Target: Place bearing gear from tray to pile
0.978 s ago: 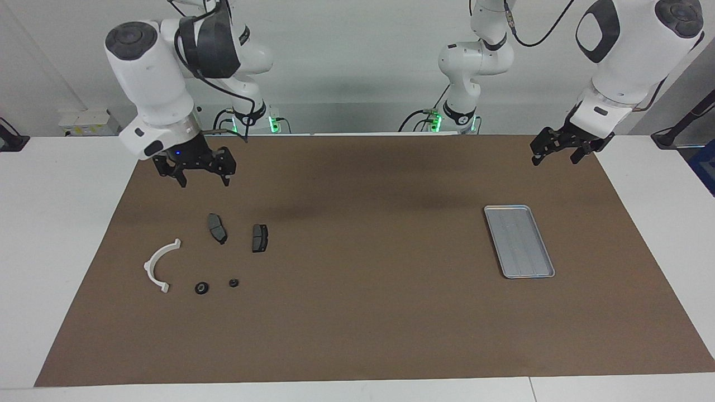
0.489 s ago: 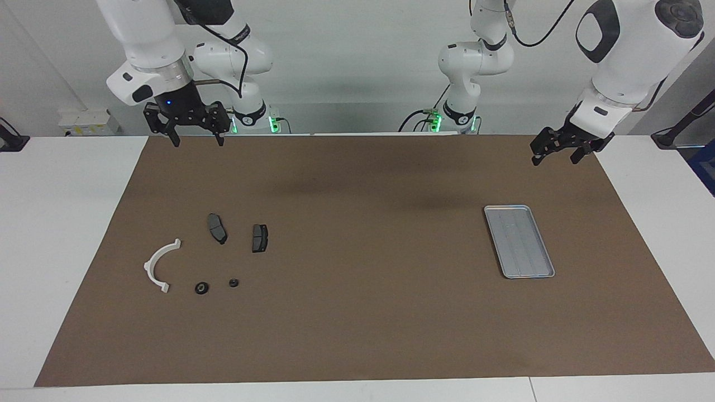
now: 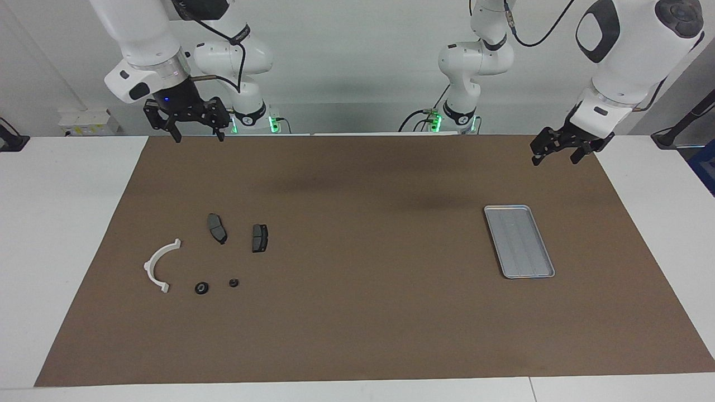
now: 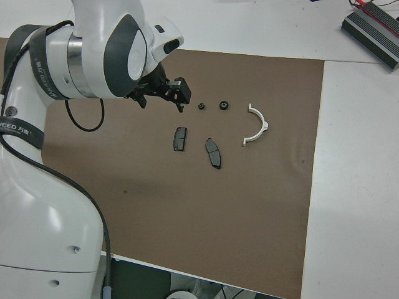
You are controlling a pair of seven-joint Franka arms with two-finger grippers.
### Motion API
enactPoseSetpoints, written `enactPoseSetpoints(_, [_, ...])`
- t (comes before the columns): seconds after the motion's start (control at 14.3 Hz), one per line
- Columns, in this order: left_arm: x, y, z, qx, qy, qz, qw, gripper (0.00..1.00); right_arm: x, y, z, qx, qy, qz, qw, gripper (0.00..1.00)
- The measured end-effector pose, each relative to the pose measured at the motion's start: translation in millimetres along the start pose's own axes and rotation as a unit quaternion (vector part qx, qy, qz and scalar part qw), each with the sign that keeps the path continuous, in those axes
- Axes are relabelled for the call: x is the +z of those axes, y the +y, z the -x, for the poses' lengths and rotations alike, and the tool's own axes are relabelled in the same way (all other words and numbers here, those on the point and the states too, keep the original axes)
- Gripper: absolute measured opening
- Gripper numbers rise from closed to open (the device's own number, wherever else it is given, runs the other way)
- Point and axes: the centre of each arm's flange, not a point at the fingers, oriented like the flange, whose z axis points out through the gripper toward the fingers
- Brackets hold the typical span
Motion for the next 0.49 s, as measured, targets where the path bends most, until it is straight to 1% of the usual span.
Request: enactPoseSetpoints(0.49, [0.0,0.0,0.0,0.000,0.000,0.000,1.000,1.00,-0.7,2.5,-1.8,0.002,0.006,-0.001,1.000,1.00])
